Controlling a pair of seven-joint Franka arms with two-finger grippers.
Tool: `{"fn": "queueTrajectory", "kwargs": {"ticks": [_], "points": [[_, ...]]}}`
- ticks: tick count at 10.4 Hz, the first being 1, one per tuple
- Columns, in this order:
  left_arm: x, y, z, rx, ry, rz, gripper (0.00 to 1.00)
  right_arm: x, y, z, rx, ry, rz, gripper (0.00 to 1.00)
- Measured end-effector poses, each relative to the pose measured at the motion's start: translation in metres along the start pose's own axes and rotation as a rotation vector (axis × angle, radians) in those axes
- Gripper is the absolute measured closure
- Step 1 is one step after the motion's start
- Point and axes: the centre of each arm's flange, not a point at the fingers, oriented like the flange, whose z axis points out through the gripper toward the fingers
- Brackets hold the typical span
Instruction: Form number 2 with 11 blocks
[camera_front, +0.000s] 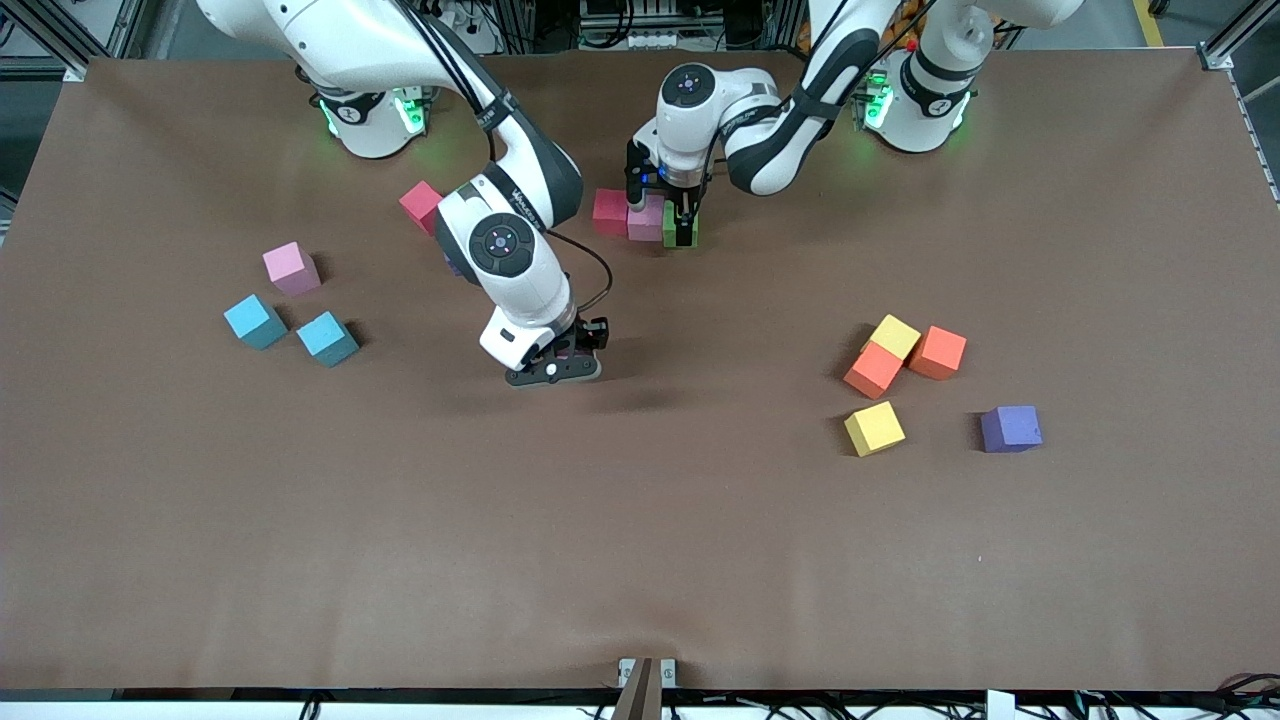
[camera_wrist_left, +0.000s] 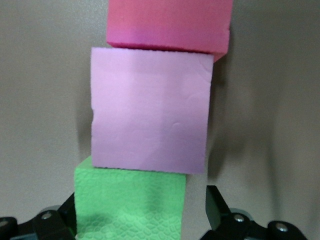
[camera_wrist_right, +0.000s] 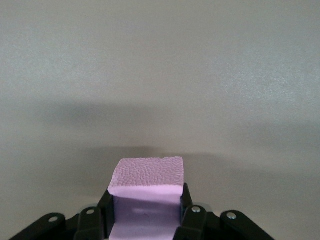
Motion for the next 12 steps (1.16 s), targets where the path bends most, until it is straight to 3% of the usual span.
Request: {"fn": "queueTrajectory", "kwargs": {"ticks": [12], "points": [[0.007,-0.004,-0.016,0.027,0.023,0.002,0.0,0.001,-0.004,0.004,0.0,-0.002,0.014,0.48]]}}
